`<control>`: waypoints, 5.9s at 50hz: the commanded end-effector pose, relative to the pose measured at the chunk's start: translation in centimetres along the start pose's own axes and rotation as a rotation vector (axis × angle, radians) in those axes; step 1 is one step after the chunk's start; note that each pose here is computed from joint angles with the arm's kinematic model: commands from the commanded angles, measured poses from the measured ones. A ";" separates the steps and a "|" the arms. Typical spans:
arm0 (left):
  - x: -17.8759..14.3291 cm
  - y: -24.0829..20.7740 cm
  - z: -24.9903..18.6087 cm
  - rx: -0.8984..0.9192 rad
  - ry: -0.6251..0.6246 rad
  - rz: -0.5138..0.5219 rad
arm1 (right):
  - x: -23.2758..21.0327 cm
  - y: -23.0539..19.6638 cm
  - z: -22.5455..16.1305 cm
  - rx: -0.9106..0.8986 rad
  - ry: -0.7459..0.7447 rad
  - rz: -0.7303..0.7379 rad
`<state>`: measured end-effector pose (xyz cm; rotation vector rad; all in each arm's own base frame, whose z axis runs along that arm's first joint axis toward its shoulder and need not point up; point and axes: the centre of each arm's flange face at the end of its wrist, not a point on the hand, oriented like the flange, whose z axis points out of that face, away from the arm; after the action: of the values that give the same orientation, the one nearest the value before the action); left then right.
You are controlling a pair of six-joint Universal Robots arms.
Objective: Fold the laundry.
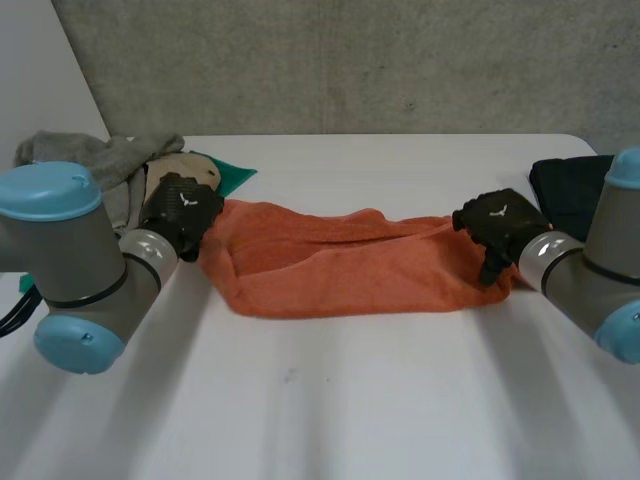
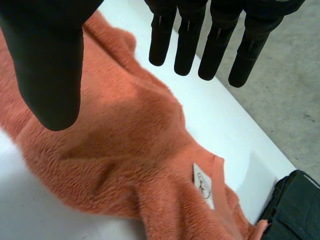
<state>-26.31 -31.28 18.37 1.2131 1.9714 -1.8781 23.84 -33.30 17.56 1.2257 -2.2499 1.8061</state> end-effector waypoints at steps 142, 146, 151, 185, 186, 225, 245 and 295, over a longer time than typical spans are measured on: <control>-5.8 0.4 2.0 -0.197 0.154 -0.319 | -1.7 3.2 -0.3 -0.078 -0.023 -0.029; -5.0 1.4 2.7 -0.265 0.132 -0.366 | -1.4 3.1 -0.3 -0.077 -0.018 -0.029; -3.7 2.3 2.6 -0.329 0.150 -0.381 | -1.3 3.2 -0.2 -0.078 -0.013 -0.031; 0.4 7.1 -0.5 -0.228 0.102 -0.063 | -1.0 3.2 0.6 -0.133 -0.007 0.035; 0.4 7.2 -0.4 -0.226 0.100 -0.063 | -1.0 3.2 0.6 -0.134 -0.008 0.035; -1.1 7.1 3.2 -0.150 0.031 -0.029 | -1.3 3.2 0.1 -0.141 -0.022 0.038; -13.2 -11.5 -12.4 0.202 -0.075 -0.295 | 11.7 -11.0 -11.4 0.075 0.224 0.027; -14.2 -6.2 5.3 0.360 -0.250 -0.493 | 13.2 -7.4 1.5 0.338 0.307 0.204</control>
<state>-23.64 -41.29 37.40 0.4318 1.7380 -2.7616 19.51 -43.09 36.24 0.5769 -1.6709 2.5444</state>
